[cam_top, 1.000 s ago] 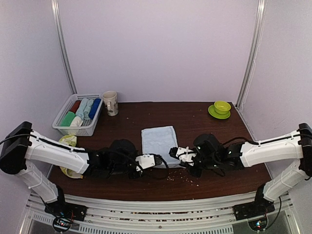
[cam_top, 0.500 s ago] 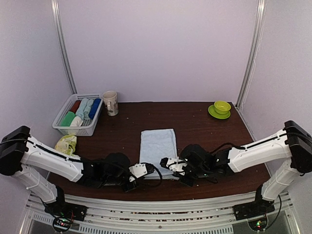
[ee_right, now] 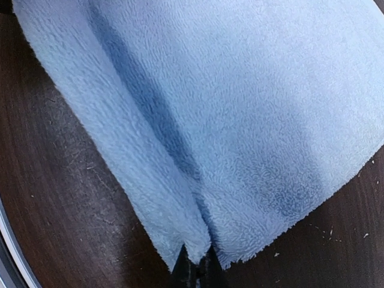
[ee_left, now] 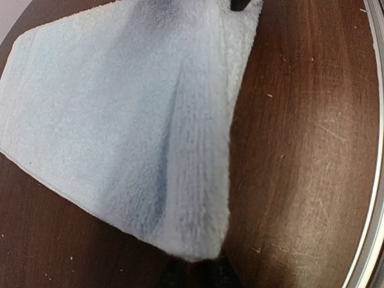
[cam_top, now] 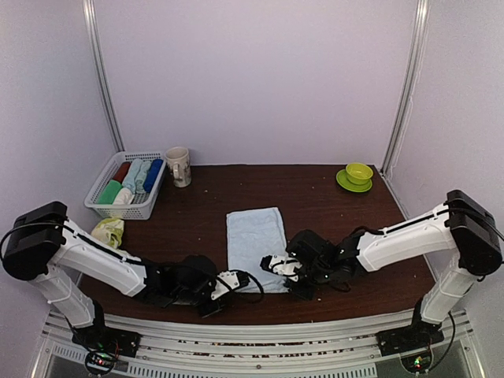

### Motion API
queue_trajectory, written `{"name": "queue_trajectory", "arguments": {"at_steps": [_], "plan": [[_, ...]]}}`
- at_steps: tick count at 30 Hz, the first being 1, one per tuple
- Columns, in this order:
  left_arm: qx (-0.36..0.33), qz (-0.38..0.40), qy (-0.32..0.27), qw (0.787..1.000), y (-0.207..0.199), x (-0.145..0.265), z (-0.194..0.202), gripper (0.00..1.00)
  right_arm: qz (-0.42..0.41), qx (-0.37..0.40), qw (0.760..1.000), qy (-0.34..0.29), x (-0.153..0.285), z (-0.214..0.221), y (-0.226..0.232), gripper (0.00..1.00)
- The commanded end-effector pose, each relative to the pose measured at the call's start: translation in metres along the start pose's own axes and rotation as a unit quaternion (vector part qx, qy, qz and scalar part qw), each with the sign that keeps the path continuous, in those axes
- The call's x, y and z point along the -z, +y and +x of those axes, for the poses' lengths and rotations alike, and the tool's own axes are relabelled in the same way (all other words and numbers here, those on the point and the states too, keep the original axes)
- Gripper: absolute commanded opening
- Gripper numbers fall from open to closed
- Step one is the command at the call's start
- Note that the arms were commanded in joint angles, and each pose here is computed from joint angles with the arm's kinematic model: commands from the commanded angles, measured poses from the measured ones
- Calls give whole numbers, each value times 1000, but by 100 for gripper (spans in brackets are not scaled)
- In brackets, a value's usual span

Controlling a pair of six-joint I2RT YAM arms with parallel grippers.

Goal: Roll the towels
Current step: Put down the towel at the center of the board.

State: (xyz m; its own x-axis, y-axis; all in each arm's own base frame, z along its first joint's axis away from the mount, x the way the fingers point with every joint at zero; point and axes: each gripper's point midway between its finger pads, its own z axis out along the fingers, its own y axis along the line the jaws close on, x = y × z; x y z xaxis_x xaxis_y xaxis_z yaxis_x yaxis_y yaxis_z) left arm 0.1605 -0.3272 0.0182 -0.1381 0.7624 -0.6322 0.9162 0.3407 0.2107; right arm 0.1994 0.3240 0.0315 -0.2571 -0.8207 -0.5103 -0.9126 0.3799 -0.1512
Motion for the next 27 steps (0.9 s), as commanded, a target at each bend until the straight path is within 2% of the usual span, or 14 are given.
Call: {"name": "queue_trajectory", "arguments": {"at_steps": [1, 3, 8, 15, 18, 27], "plan": [[24, -19, 21, 999, 7, -9, 3, 17, -25, -11, 999, 29, -6, 6, 3, 0], [34, -25, 16, 999, 10, -8, 2, 18, -33, -15, 999, 32, -8, 5, 4, 0], [47, -23, -38, 998, 12, 14, -10, 54, -37, -18, 999, 32, -9, 0, 1, 0], [41, -15, -104, 994, 12, 45, -24, 80, -35, -21, 999, 28, -5, -9, -6, 0], [40, -23, -125, 991, 16, 48, -32, 82, -38, -19, 999, 31, -5, -11, -7, 0], [21, -28, -111, 993, 15, 25, -38, 81, -43, -17, 998, 33, 0, -21, -8, 0]]}}
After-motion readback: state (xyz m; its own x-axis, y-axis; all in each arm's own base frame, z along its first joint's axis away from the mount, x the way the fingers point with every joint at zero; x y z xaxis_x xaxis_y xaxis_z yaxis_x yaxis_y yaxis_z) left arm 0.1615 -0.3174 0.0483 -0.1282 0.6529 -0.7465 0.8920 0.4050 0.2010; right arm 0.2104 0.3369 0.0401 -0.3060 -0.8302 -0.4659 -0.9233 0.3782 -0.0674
